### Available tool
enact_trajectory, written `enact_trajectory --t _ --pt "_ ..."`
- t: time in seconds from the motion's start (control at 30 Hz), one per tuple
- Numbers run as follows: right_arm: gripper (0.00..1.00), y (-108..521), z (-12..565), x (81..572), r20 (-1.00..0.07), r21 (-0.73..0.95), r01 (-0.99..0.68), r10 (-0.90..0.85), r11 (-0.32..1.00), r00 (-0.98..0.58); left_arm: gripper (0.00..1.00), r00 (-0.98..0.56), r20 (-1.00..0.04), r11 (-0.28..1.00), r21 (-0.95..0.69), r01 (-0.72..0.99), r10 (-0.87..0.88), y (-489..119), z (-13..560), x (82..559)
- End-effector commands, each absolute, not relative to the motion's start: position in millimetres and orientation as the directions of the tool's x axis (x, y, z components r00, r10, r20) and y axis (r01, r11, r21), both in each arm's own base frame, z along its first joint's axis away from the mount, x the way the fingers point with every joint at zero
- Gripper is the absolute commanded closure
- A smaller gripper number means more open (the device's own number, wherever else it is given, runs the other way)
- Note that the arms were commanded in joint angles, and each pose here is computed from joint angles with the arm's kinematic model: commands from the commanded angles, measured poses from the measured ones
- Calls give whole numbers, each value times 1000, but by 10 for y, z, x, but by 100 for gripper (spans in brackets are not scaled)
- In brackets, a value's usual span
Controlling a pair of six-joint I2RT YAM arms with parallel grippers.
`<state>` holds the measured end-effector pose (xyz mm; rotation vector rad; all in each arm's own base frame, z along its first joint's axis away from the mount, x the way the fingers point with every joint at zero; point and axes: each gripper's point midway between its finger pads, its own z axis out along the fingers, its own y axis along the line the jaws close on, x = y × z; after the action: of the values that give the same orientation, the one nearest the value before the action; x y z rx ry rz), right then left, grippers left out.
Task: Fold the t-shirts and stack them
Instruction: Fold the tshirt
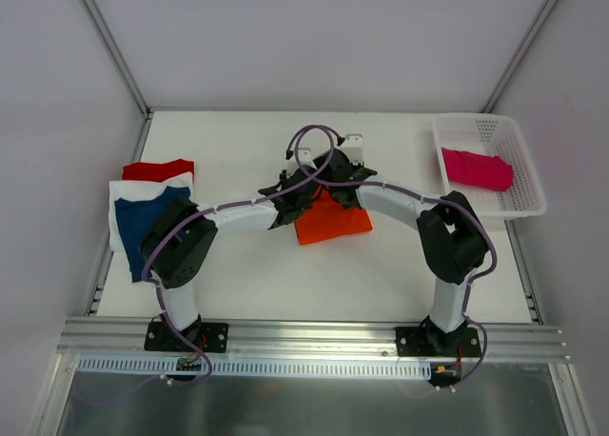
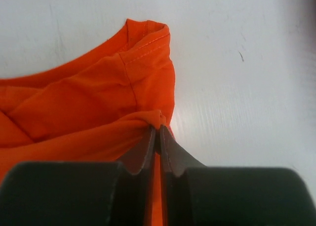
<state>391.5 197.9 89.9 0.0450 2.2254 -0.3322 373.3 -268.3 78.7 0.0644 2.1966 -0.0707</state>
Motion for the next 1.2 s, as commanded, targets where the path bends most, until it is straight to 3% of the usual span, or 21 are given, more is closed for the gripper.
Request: enact_trajectory --t 0.0,0.03,0.07,0.23,0.4,0.5,0.6,0.63,0.67,0.73,0.77,0.8,0.83,1.17 --pt "79 2152 1292 4335 -852 -160 179 -44 971 -522 59 -623 -778 995 103 7 85 -2383 579 3803" --pt "62 2139 1301 4394 -854 -167 186 -47 968 -519 23 -607 -792 995 95 -20 64 -2371 625 3861" --pt "40 2110 1307 4477 -863 -168 208 -41 964 -504 1 -591 -804 994 100 -40 57 -2354 669 3899" --pt "26 2107 1752 4753 -918 -95 207 -5 974 -397 1 -471 -880 993 99 -67 56 -2389 1195 4143" --pt "26 2014 2050 4685 -926 -117 172 -45 978 -374 1 -439 -898 998 43 -40 22 -2439 1490 4123" --pt "34 1973 2015 4516 -922 -97 141 -36 985 -386 1 -441 -897 1000 12 -29 -2 -2436 1527 4030" --pt "58 1969 1910 4388 -914 -82 95 -37 992 -403 1 -455 -890 999 -40 21 -26 -2535 1553 3925" --pt "77 1994 1863 4369 -910 -67 84 -26 994 -413 3 -462 -886 998 -52 44 -26 -2584 1548 3901" --pt "88 2037 1785 4356 -901 -57 66 -23 996 -432 9 -475 -880 995 -72 76 -27 -2665 1528 3881" --pt "100 2121 1590 4362 -877 -59 31 -37 998 -478 25 -489 -872 991 -84 104 -22 -2770 1479 3908" --pt "100 2202 1523 4371 -867 -39 -4 -36 999 -498 59 -501 -866 987 -90 129 -13 -2843 1444 3911" --pt "100 2282 1493 4395 -860 -23 -28 -34 999 -508 85 -502 -865 985 -98 140 -14 -2903 1458 3959" --pt "100 2323 1432 4410 -850 -10 -41 -30 999 -526 100 -521 -853 985 -89 150 3 -2953 1332 3979" --pt "100 2633 972 4585 -770 100 -134 -9 986 -637 100 -590 -805 954 -220 201 -62 -3162 1012 4245"
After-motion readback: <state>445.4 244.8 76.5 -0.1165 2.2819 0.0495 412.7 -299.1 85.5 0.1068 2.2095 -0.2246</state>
